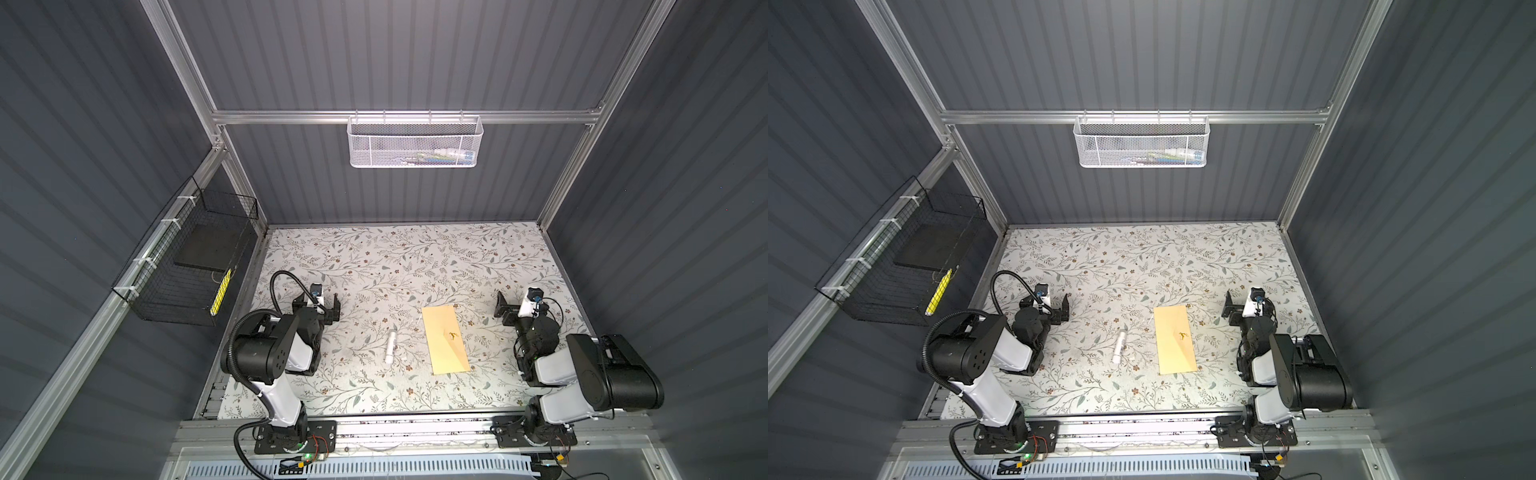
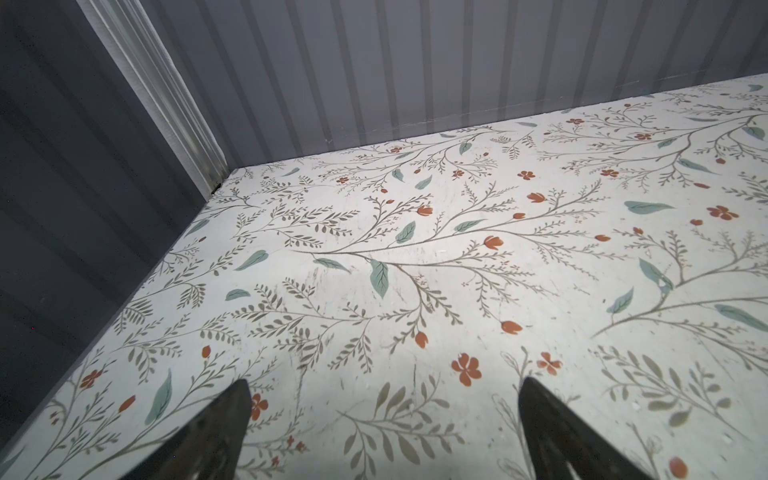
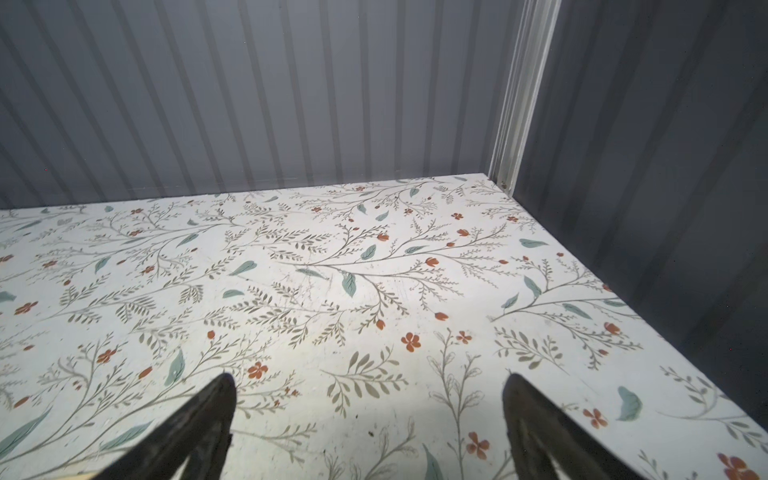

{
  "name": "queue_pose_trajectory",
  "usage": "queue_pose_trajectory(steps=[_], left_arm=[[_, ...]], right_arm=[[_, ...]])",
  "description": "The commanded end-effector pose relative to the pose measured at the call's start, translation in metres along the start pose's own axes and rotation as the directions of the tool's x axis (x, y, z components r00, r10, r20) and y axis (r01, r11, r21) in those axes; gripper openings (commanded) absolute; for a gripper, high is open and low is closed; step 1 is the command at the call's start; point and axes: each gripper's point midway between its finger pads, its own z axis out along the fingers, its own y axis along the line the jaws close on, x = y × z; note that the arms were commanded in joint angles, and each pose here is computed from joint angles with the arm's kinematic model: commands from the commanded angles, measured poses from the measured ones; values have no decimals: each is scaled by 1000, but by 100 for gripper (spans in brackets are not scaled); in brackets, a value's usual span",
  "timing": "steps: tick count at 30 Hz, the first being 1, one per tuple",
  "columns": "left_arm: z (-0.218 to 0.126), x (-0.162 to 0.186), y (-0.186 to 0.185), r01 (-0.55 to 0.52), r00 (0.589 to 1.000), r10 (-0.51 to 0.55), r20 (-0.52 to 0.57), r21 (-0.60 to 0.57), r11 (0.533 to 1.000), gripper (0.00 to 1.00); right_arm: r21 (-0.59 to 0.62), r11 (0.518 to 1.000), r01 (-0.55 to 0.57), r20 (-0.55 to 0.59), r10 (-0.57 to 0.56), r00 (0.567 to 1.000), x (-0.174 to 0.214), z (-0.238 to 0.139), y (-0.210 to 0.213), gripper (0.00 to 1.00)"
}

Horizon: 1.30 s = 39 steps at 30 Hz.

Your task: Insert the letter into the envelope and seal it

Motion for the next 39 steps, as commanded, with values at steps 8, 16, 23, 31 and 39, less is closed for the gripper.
queue_pose_trajectory(steps=[8,16,23,31,39], left_arm=[[26,7,5,80,989,-71,-126,62,995,100],[34,11,10,118,979,-104,-176,72,990,100],[34,11,10,119,979,-105,-176,73,990,100],[34,12,9,121,978,-106,-178,73,990,100],[34,12,10,120,978,-105,-178,73,990,100]], right_arm=[[152,983,-102,-57,112,992,-6,24,-35,99],[132,989,-65,-119,81,990,-4,37,-27,99],[143,988,-50,-118,67,991,-5,37,-26,99],[150,988,-40,-118,58,991,-5,37,-25,99],[149,988,-40,-118,58,991,-5,38,-25,99]])
